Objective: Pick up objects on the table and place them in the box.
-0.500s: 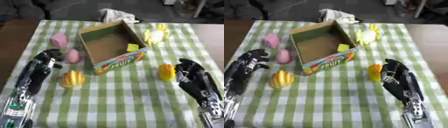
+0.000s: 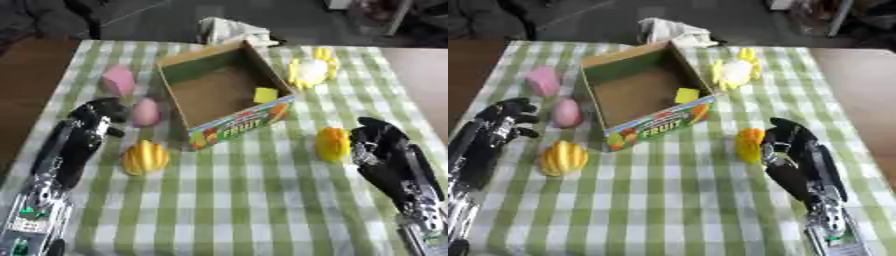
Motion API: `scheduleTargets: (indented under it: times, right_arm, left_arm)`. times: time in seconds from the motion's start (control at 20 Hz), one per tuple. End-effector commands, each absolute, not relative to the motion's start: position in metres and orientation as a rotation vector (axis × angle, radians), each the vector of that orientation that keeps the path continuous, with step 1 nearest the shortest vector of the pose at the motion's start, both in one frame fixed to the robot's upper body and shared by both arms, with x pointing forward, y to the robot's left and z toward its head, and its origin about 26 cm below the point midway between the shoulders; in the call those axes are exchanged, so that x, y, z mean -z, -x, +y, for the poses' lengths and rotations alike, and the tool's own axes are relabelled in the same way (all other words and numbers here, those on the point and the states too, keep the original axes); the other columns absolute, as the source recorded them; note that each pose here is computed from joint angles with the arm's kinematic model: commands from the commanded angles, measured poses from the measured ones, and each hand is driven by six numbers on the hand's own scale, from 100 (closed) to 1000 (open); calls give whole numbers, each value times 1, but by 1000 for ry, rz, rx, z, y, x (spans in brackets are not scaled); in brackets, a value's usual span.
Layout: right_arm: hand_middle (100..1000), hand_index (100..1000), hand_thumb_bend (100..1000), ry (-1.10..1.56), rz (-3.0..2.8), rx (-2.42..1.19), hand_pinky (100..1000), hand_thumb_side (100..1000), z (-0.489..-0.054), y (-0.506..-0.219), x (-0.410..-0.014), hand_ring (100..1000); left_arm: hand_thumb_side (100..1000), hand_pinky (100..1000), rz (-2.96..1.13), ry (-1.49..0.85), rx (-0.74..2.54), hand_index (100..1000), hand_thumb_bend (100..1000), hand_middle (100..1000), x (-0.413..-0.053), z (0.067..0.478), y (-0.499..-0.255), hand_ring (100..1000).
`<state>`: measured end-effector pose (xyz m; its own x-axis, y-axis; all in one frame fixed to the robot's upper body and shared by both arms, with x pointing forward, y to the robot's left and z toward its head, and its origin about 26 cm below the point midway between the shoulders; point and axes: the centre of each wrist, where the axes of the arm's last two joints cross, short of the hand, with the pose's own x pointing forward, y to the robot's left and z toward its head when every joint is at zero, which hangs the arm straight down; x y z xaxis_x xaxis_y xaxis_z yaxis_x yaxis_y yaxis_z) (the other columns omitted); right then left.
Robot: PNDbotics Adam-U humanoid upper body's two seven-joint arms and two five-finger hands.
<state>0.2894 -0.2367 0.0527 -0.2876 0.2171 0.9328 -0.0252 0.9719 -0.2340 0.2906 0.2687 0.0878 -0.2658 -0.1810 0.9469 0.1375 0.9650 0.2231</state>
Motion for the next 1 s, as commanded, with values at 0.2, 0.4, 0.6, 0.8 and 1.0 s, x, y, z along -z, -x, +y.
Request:
scheduleTargets:
  times: [0.2, 0.4, 0.6, 0.8, 1.0]
  right_arm:
    - [621, 781, 100, 147, -1883, -247, 670, 216, -238, -290, -61, 688]
    - [622, 782, 100, 152, -1885, -258, 671, 216, -238, -291, -63, 689]
    - [623, 784, 100, 170, -1895, -288, 672, 216, -242, -293, -67, 691]
    - [635, 793, 100, 211, -1914, -343, 677, 211, -248, -299, -78, 703]
    - [690, 833, 110, 293, -1940, -493, 694, 229, -259, -308, -97, 751]
  left_arm:
    - [623, 616, -1836, -37, 306, 793, 159, 689, -94, 270, -291, 710]
    - [623, 616, -1835, -37, 307, 793, 159, 690, -94, 270, -291, 710]
    - [623, 616, -1834, -36, 308, 794, 159, 690, -94, 269, -291, 710]
    - [623, 616, -1832, -35, 311, 793, 160, 690, -93, 269, -291, 710]
    - [623, 616, -1829, -35, 315, 793, 159, 690, -93, 270, -291, 710]
